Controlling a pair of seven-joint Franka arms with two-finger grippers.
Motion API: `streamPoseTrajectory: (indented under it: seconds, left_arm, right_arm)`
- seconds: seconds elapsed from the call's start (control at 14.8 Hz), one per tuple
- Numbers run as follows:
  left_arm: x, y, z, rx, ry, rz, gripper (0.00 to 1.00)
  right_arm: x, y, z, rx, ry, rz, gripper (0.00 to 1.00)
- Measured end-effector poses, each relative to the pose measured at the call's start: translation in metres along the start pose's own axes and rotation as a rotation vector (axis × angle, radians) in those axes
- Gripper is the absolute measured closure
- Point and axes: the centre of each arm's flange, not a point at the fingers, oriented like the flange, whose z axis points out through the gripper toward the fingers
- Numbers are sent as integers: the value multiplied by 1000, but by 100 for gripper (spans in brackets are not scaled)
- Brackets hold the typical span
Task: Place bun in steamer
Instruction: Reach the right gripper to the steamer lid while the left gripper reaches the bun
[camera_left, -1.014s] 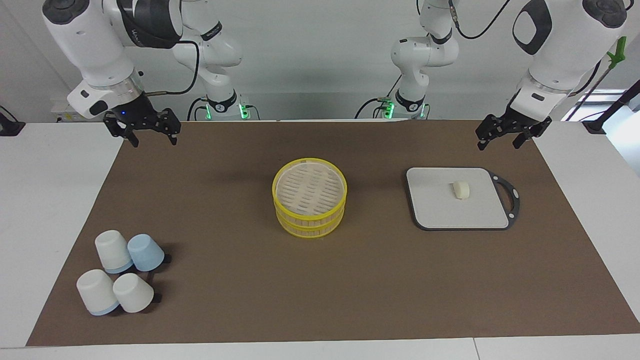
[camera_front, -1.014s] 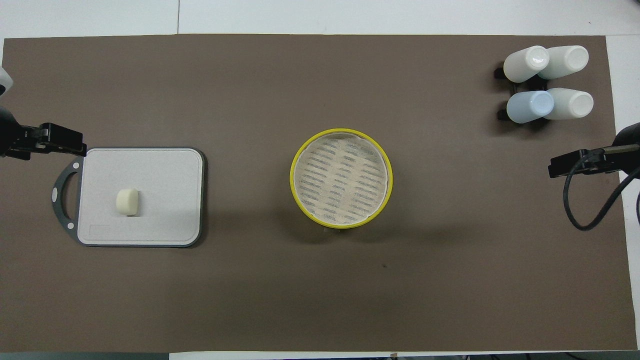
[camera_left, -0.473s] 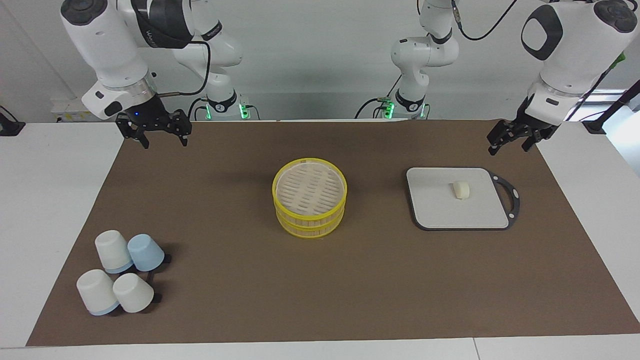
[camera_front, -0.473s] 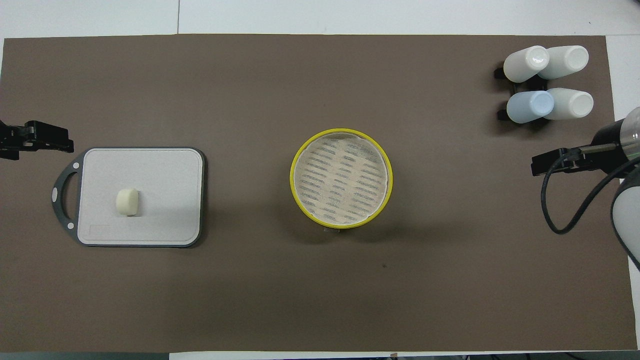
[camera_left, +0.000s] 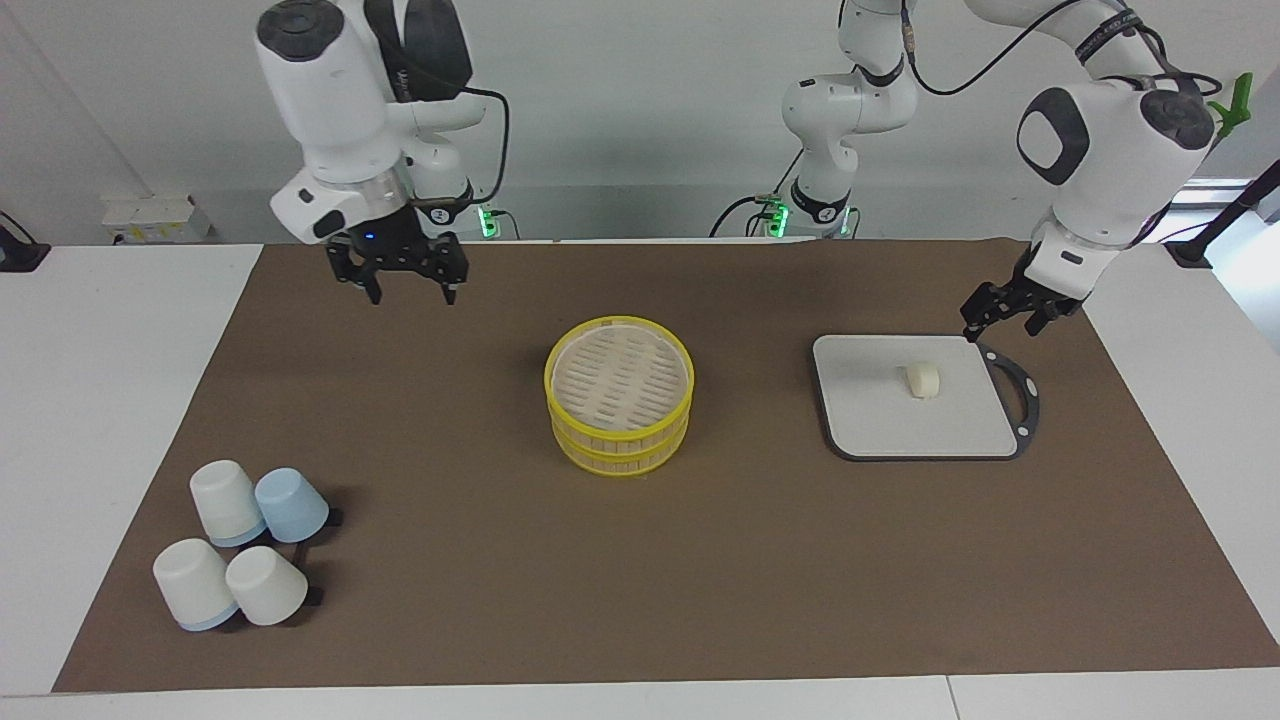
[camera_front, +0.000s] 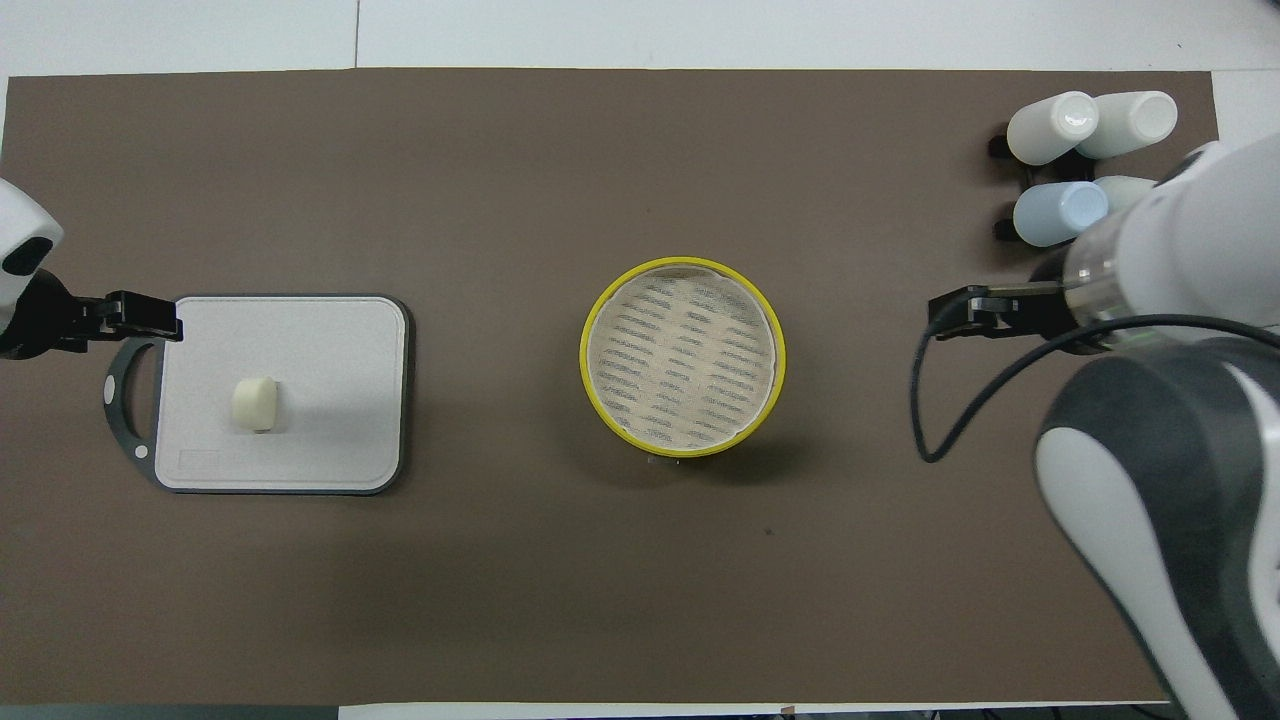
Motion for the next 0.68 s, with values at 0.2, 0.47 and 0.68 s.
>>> streamPoseTrajectory:
  seconds: [0.2,0.47,0.68]
  left_arm:
    - [-10,2,63,1,-7,5,0]
    - [-14,4,115,2,-46,10,0]
    - [-23,6,134,2,-49,13,0]
  right_arm:
    - [16,-91,17,41,-8,53,0]
    - [14,-210,71,42,-37,74,0]
    - [-1,-270,111,33,-51,77,0]
